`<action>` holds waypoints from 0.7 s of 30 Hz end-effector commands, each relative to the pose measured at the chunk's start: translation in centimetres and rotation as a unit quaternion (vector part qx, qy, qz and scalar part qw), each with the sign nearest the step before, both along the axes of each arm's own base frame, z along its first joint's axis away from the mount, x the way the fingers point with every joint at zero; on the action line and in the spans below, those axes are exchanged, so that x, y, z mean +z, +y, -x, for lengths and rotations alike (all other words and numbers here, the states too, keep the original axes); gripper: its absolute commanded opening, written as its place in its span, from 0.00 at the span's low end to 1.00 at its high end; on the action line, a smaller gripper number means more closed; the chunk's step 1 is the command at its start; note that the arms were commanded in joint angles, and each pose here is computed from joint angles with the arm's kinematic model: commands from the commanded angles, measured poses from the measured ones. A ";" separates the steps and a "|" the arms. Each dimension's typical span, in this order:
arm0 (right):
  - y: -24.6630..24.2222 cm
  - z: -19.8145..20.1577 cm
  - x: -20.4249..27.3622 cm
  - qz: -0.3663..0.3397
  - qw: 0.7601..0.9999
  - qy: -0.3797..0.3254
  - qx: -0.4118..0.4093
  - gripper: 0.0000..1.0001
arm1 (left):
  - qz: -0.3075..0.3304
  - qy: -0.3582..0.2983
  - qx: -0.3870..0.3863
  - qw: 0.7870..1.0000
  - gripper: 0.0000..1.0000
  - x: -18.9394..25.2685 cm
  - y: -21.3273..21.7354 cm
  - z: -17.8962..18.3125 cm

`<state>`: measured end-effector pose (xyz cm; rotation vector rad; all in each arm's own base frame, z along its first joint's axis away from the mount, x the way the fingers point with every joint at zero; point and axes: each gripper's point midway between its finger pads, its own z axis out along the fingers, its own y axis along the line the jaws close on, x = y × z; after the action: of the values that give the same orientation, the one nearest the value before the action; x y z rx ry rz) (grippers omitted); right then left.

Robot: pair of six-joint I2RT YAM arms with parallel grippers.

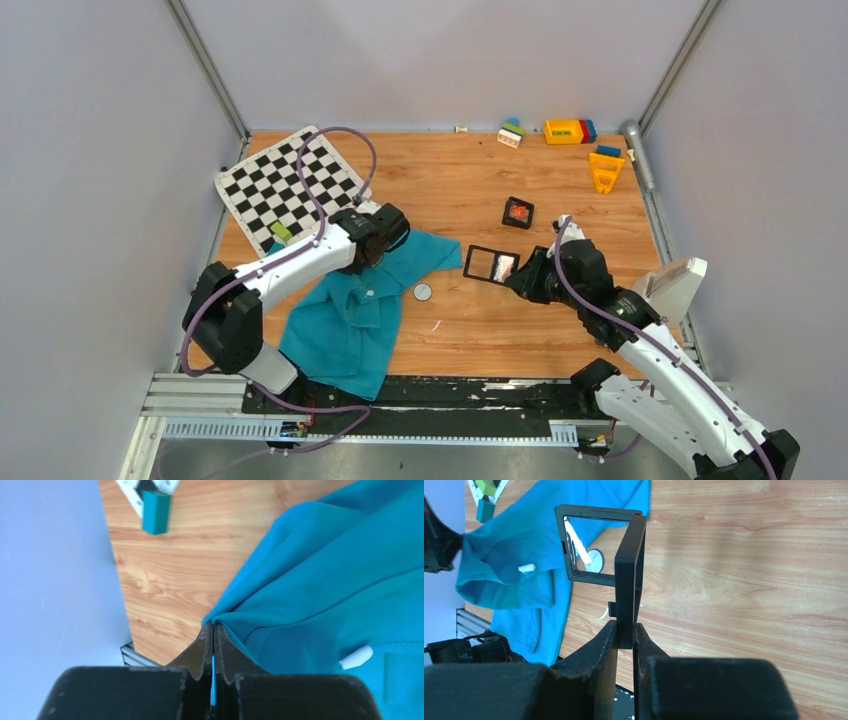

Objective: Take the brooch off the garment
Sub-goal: Adjust the clothes at the center of the board, then place the brooch box at the center of the board.

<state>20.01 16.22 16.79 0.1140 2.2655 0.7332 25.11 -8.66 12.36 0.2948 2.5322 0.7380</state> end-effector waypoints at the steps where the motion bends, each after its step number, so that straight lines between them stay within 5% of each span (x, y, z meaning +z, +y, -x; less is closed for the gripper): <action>1: -0.4 -0.6 -0.6 0.005 0.999 0.032 -0.040 0.00 | -0.048 -0.073 0.027 0.996 0.02 2.5 2.4 -3.9; 2: -0.8 -0.9 -0.9 0.015 0.998 0.037 -0.054 0.00 | -0.057 -0.070 0.031 0.995 0.04 2.2 2.8 -4.8; 4: -1.0 -1.0 -1.4 0.026 0.996 0.051 -0.061 0.00 | -0.060 -0.060 0.031 0.996 0.35 1.9 2.7 -5.9; 5: -1.0 -1.0 -1.5 0.030 0.996 0.058 -0.062 0.00 | -0.057 -0.062 0.032 0.996 0.59 2.3 2.4 -6.3; 7: -1.0 -1.0 -1.6 0.036 0.995 0.064 -0.062 0.00 | -0.047 -0.071 0.027 0.996 0.73 3.0 1.2 -6.5; 13: -1.2 -0.9 -1.7 0.038 0.995 0.062 -0.062 0.00 | 0.040 -0.169 -0.057 0.983 0.79 8.3 -4.1 -4.8; 17: -1.0 -0.7 -1.8 0.036 0.996 0.063 -0.056 0.00 | 0.222 -0.105 -0.183 0.952 0.85 7.0 -11.4 -1.5; 21: -0.9 -0.6 -1.9 0.034 0.996 0.065 -0.053 0.00 | 0.312 -0.067 -0.239 0.917 0.91 5.2 -15.4 0.4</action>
<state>19.92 14.81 12.94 0.2445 2.4459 0.5615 26.18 -18.40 19.59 0.4388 2.2591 0.1257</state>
